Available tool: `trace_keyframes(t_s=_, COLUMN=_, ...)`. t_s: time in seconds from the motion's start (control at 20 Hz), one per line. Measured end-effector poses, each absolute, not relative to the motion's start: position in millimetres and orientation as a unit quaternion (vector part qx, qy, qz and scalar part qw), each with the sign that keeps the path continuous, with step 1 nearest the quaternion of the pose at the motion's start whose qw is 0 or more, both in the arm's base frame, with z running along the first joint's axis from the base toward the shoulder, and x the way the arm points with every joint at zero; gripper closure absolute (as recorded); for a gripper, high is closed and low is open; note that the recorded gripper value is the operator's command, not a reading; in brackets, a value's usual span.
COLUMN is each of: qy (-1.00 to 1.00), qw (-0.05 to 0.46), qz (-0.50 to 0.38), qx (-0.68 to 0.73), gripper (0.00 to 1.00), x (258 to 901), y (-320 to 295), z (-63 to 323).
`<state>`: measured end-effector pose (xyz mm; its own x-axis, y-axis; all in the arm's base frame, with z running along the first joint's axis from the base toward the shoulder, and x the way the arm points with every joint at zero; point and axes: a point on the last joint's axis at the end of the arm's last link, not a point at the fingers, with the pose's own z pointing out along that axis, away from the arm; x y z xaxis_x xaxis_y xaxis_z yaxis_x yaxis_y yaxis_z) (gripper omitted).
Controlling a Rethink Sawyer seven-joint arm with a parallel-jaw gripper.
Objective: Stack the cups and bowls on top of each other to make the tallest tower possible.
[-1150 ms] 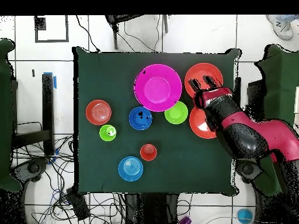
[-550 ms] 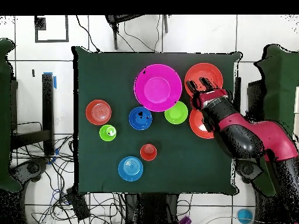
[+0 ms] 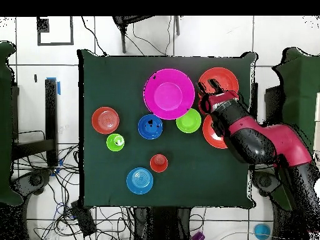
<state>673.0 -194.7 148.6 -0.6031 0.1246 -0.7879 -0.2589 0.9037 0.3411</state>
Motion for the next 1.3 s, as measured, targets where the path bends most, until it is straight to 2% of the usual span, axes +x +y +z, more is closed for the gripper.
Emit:
trace_keyframes(t_s=0.65, qy=0.874, qw=0.429, qz=0.212, qx=-0.084, gripper=0.0, x=733, y=-171, z=145)
trace_keyframes(t_s=1.3, qy=0.874, qw=0.433, qz=0.194, qx=-0.107, gripper=0.0, x=763, y=-202, z=140)
